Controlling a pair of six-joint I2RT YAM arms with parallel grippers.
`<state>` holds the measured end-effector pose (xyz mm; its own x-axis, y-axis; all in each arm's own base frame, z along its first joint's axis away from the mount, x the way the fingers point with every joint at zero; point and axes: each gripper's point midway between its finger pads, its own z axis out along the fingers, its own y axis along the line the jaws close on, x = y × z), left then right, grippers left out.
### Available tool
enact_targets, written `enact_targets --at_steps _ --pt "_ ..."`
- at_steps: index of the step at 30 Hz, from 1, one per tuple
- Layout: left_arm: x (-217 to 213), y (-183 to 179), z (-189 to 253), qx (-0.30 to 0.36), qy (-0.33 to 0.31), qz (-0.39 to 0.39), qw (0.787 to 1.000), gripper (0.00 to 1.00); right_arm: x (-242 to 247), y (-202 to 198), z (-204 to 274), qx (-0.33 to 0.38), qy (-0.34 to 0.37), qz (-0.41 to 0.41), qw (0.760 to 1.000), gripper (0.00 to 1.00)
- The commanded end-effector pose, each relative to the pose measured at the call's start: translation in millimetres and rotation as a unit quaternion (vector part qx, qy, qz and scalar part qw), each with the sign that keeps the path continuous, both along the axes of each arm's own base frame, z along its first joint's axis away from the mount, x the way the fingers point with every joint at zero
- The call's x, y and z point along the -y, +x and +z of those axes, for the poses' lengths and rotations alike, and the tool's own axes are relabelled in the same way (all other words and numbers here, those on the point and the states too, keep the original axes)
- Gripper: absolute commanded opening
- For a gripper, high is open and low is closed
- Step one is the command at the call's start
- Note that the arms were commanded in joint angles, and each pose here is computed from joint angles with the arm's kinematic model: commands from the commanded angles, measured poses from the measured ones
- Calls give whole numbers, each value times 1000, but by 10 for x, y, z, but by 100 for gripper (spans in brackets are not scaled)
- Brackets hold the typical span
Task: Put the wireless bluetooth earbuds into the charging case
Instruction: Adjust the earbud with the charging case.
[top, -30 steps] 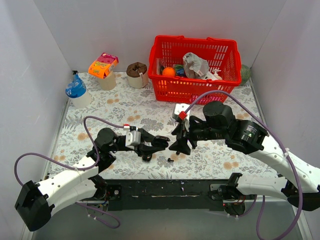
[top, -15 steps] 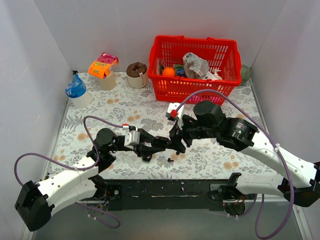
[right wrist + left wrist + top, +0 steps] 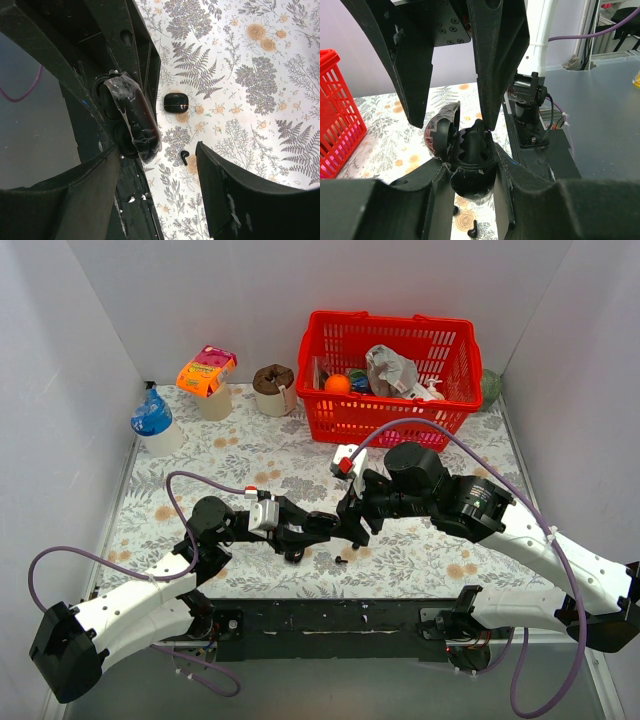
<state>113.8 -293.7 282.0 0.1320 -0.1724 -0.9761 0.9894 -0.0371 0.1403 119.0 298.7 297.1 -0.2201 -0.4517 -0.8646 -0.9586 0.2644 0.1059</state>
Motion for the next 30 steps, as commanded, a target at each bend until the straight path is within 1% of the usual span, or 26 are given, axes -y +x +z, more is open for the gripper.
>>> enact_targets --at_steps 1,21,30 --pt "-20 -96 226 25 -25 -13 999 0 -54 97 156 18 27 -22 999 69" --pt "-18 -116 159 20 -18 -16 1000 0 -55 181 226 29 35 -44 998 69" --pt "-24 -143 118 19 -15 -20 1000 0 -49 231 239 22 38 -68 997 69"
